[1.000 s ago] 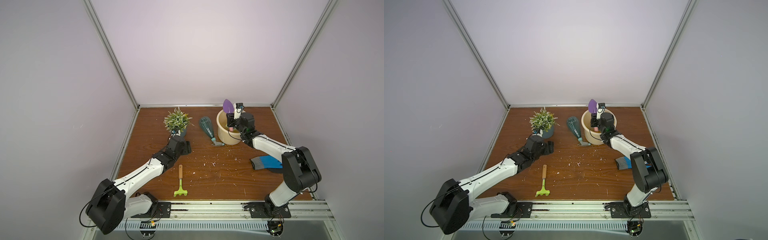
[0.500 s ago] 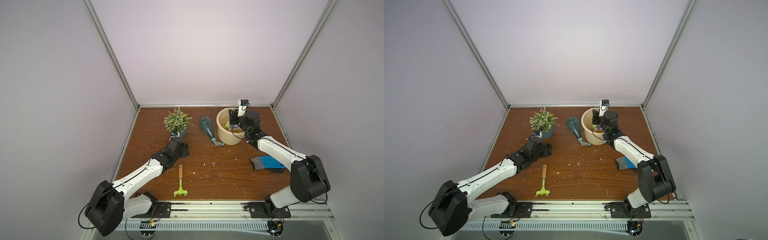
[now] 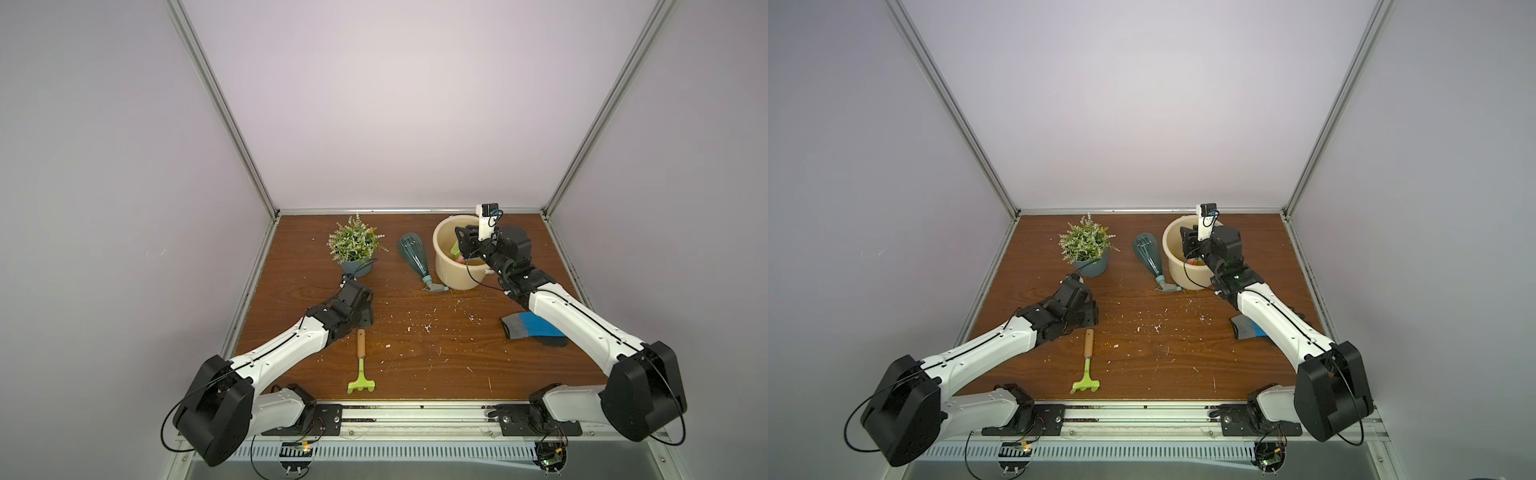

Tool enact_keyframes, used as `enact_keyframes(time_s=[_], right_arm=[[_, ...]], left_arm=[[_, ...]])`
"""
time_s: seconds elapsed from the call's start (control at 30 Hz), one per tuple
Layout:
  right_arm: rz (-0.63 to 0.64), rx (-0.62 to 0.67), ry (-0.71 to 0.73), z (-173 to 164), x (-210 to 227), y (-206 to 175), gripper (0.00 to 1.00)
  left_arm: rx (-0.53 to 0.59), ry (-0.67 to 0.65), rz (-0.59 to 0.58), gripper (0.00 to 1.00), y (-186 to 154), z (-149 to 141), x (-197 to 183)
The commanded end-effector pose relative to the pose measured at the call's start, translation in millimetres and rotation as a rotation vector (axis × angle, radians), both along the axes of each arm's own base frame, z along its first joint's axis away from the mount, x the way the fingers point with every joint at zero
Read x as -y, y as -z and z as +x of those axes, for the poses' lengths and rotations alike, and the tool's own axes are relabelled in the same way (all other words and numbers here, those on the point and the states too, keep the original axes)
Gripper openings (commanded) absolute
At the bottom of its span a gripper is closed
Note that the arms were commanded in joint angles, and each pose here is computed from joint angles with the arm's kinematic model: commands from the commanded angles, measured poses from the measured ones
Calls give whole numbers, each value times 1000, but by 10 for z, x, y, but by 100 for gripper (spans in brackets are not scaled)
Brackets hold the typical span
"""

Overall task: Organize the gardening tools
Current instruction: Place the gardening tool in the container, then pick up the gardening tool from the center of the board.

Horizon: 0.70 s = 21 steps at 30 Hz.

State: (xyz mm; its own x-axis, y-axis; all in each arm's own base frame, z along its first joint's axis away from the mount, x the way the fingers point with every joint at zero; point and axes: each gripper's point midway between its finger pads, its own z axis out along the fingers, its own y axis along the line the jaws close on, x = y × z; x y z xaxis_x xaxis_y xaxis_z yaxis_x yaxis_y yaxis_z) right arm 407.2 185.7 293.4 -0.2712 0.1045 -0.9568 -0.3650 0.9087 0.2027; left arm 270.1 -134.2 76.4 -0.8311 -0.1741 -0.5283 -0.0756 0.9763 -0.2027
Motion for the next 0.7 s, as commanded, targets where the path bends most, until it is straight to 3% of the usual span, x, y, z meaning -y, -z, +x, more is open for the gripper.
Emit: enact_keyframes(time_s=[0.0, 0.37, 0.5, 0.67], right_arm=[[-14, -39, -67, -244, -80, 131, 45], [10, -106, -85, -424, -72, 413, 45], [18, -109, -94, -437, -90, 421, 44], [22, -112, -102, -453, -103, 432, 44]], left_arm=[[-147, -13, -36, 63, 270, -286, -15], [-276, 40, -9, 65, 579, -669, 176], [-289, 38, 2, 58, 623, -698, 164], [-278, 57, -3, 39, 622, -628, 232]])
